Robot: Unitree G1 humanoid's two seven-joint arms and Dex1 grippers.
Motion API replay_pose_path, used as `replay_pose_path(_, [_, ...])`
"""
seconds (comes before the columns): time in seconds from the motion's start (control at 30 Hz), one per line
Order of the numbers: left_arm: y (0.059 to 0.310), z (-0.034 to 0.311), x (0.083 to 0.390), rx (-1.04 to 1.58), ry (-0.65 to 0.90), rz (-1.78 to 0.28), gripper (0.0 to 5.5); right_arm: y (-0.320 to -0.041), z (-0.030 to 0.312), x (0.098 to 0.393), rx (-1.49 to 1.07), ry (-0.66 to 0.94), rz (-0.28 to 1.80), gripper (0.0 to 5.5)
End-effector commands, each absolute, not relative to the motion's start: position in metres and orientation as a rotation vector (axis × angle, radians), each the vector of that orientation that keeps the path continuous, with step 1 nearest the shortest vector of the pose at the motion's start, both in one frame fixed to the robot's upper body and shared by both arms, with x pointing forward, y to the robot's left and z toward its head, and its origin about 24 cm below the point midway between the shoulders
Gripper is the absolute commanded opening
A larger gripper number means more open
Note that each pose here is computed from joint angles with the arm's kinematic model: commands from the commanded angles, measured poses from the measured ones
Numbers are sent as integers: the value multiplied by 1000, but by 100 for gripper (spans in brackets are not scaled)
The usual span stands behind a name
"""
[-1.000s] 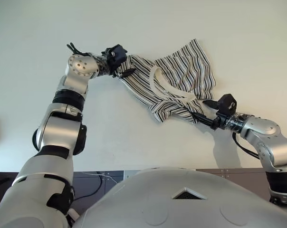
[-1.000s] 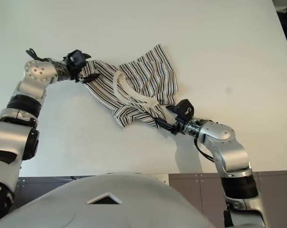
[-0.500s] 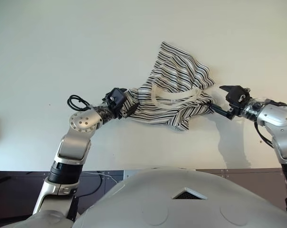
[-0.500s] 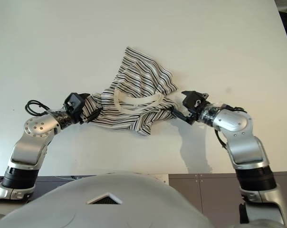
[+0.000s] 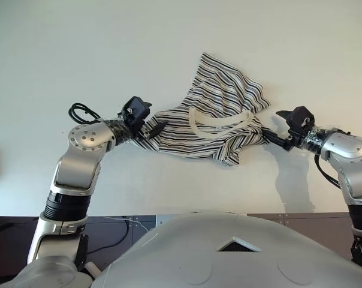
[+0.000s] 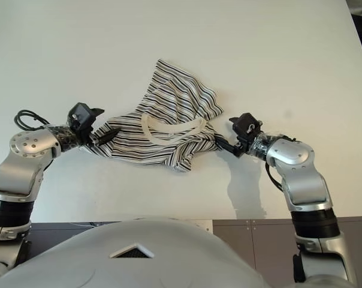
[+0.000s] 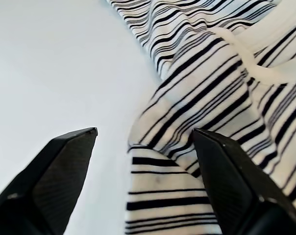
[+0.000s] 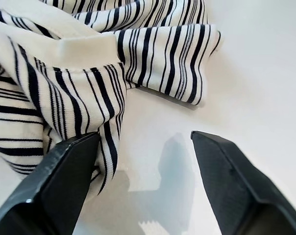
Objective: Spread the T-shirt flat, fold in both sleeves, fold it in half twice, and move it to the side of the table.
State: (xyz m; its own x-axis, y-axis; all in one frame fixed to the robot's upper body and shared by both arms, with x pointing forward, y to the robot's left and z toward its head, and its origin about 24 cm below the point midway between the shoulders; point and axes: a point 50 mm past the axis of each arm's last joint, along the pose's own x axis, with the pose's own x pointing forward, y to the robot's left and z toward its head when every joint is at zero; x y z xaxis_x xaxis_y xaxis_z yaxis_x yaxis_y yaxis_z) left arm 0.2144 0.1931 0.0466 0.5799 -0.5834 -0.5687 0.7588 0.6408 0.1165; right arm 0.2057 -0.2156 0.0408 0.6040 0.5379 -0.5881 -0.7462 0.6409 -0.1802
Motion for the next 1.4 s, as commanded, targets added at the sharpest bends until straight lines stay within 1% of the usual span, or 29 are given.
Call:
replay_pose_path(0.03, [192,40,213,349,531,-839,357,-215,24,192,-422,609,793,343])
replay_pose_path(0.1, [194,37,216,357,538,-840,357,-214,30,193,-375,586,793,343])
replay_pose_path(0.23, [198,34,224,335,522,-782,304,-215,38,191,-337,585,845,340])
replay_pose_path(0.37, [199,37,231,281,493,-772,245,-214,50,196,-223,541,823,340])
replay_pose_path(0.43, [197,34,230,274,496,-784,208,-216,50,194,-244,556,837,340])
replay_pose_path(0.47, [197,33,229,270,498,-788,199,-217,48,193,-251,564,842,340])
replay_pose_path(0.53, [196,32,228,265,501,-790,166,-217,51,191,-222,560,850,340])
replay_pose_path(0.57, [197,30,227,263,505,-790,157,-218,50,189,-239,573,851,340])
replay_pose_path(0.63, [197,28,225,265,513,-792,128,-225,37,187,-343,626,817,340])
replay_pose_path(0.73, [197,26,227,271,508,-780,84,-231,20,180,-470,676,802,291])
replay_pose_path(0.9, [198,28,228,271,478,-757,13,-217,14,176,-482,650,850,207])
replay_pose_path(0.97, [200,37,232,261,432,-730,10,-217,17,181,-447,623,808,167])
replay_pose_path(1.0, [201,44,236,256,393,-715,10,-218,20,186,-414,601,781,141])
replay_pose_path(1.03, [201,53,240,252,347,-699,10,-219,25,191,-382,577,757,128])
replay_pose_path(1.1, [201,69,246,238,274,-687,10,-219,31,198,-363,542,745,85])
replay_pose_path(1.17, [201,76,248,240,247,-695,10,-219,35,202,-381,517,753,49])
replay_pose_path(1.27, [200,84,248,249,203,-686,10,-217,45,212,-395,449,737,13])
replay_pose_path(1.4, [197,117,267,252,41,-624,10,-210,87,248,-326,215,633,13])
